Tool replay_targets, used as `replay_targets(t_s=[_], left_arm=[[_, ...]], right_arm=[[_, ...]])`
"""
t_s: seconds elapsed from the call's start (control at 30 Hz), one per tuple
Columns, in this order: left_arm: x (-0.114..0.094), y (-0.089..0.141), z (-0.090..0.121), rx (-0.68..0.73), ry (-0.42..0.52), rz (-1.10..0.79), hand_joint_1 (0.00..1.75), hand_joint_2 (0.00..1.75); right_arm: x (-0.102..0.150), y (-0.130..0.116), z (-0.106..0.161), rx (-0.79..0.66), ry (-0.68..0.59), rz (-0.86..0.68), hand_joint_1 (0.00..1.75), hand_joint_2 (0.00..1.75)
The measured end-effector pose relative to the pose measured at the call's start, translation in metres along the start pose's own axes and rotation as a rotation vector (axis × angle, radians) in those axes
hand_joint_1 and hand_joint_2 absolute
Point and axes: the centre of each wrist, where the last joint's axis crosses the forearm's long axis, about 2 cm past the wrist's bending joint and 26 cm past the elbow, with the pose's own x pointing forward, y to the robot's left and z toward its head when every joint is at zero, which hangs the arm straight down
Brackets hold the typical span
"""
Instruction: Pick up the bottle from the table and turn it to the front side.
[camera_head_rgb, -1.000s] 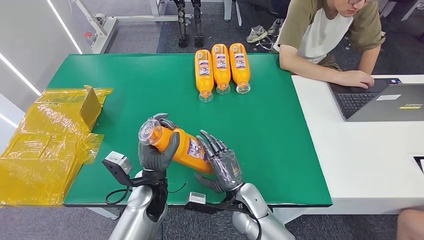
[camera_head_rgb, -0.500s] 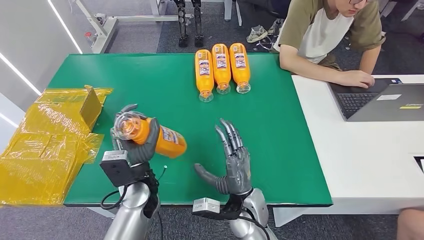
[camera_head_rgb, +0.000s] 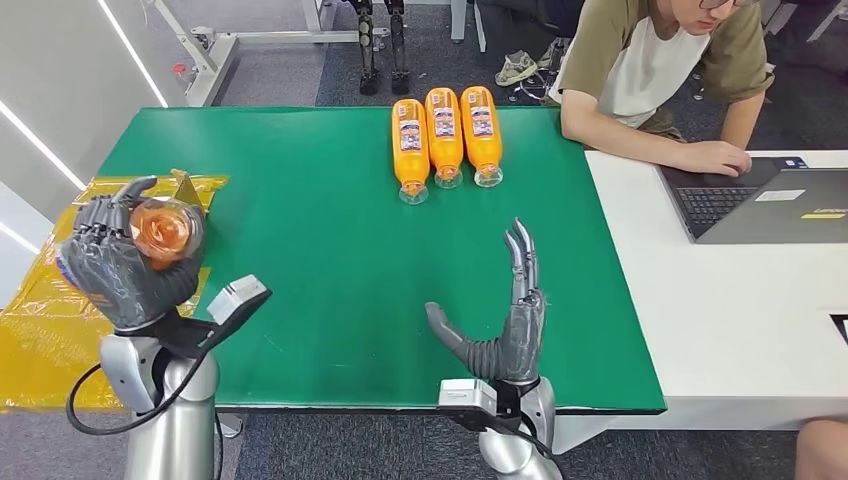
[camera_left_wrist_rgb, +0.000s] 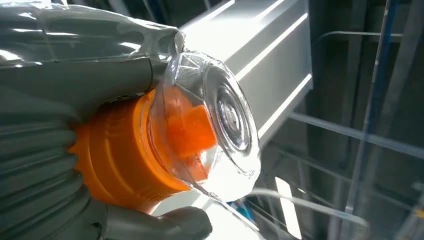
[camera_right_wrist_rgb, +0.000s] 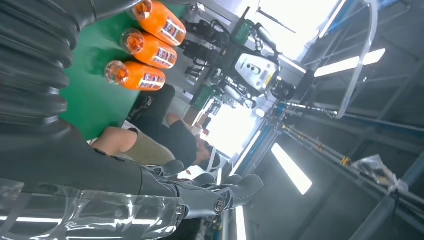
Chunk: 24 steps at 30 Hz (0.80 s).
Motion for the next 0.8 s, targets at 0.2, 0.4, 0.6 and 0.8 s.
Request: replay_targets(t_s=[0.2,0.4,0.6,0.8], left_arm=[[-0.043,0.003,-0.016,-0.03,0.04,-0.151,1.75,1.75],[-0.067,0.004,-0.015,-0.065,0.14,-0.272,1.75,1.75],[-0.089,-0.01,-0.008,-0.18,0.123,-0.377,1.75,1.75],[-0.1,-0.045,0.012,-0.444,0.036,-0.442,1.75,1.75]], right_arm=[[0.006,-0.007,0.001,-0.043,0.002,-0.013,0.0,1.75],[0.011,-0.014,-0.004,-0.155,0.066,-0.111,0.0,1.75],[0.018,-0.021,-0.009,-0.242,0.096,-0.183,0.0,1.75],[0.022,-0.024,-0.011,-0.256,0.083,-0.191,0.0,1.75]])
